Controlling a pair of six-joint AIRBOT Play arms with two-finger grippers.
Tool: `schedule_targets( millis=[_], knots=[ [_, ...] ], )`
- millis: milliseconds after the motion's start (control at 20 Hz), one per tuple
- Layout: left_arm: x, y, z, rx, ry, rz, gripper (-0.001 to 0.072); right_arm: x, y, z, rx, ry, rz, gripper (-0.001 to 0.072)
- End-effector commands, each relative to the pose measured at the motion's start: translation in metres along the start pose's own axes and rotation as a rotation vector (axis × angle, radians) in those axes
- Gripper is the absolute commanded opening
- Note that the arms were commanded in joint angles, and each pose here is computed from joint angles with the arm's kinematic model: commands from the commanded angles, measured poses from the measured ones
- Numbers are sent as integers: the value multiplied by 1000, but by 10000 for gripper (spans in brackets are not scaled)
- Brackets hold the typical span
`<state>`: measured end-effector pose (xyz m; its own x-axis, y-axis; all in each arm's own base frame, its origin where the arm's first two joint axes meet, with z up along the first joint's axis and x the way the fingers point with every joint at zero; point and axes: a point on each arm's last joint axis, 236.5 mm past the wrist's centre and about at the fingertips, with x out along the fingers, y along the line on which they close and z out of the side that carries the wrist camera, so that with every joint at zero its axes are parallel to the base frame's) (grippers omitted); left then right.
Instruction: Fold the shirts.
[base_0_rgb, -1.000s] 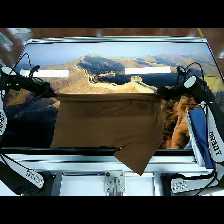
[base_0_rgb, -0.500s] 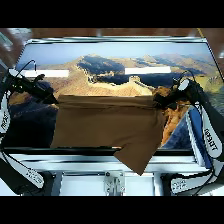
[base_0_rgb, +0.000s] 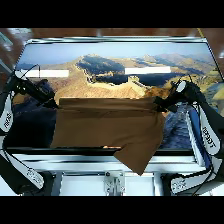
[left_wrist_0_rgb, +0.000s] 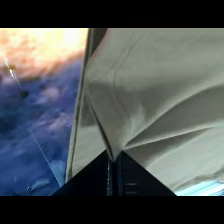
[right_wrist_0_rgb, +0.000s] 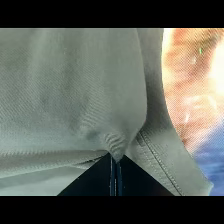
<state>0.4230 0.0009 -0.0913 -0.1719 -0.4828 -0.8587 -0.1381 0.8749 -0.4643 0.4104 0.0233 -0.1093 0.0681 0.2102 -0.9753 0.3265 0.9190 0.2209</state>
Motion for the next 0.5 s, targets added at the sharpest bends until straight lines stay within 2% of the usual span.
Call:
schedule_targets(
  millis=[0, 50, 100, 150, 200, 350, 400, 450],
  knots=[
    [9, -3, -1, 0, 25, 4, 45, 3, 4, 2, 16, -2, 17, 121],
    [9, -4, -2, -7, 26, 1, 111, 2, 4, 3, 18, -5, 19, 289],
    [7, -3, -3, -21, 31, -1, 302, 0, 5, 4, 10, -11, 22, 483],
    [3, -2, -6, -39, 36, -3, 435, -7, 8, 3, -25, -12, 26, 518],
    [-3, -1, -9, -53, 37, -6, 474, -19, 10, 3, -68, -19, 27, 518],
    [-39, 3, -27, -65, 19, -16, 474, -75, -4, 1, -172, -51, -23, 532],
    [-54, 5, -35, -72, 9, -20, 473, -97, -22, -6, -178, -41, -67, 615],
    [-70, 9, -43, -85, -9, -24, 474, -115, -44, -19, -170, -9, -103, 622]
  ],
)
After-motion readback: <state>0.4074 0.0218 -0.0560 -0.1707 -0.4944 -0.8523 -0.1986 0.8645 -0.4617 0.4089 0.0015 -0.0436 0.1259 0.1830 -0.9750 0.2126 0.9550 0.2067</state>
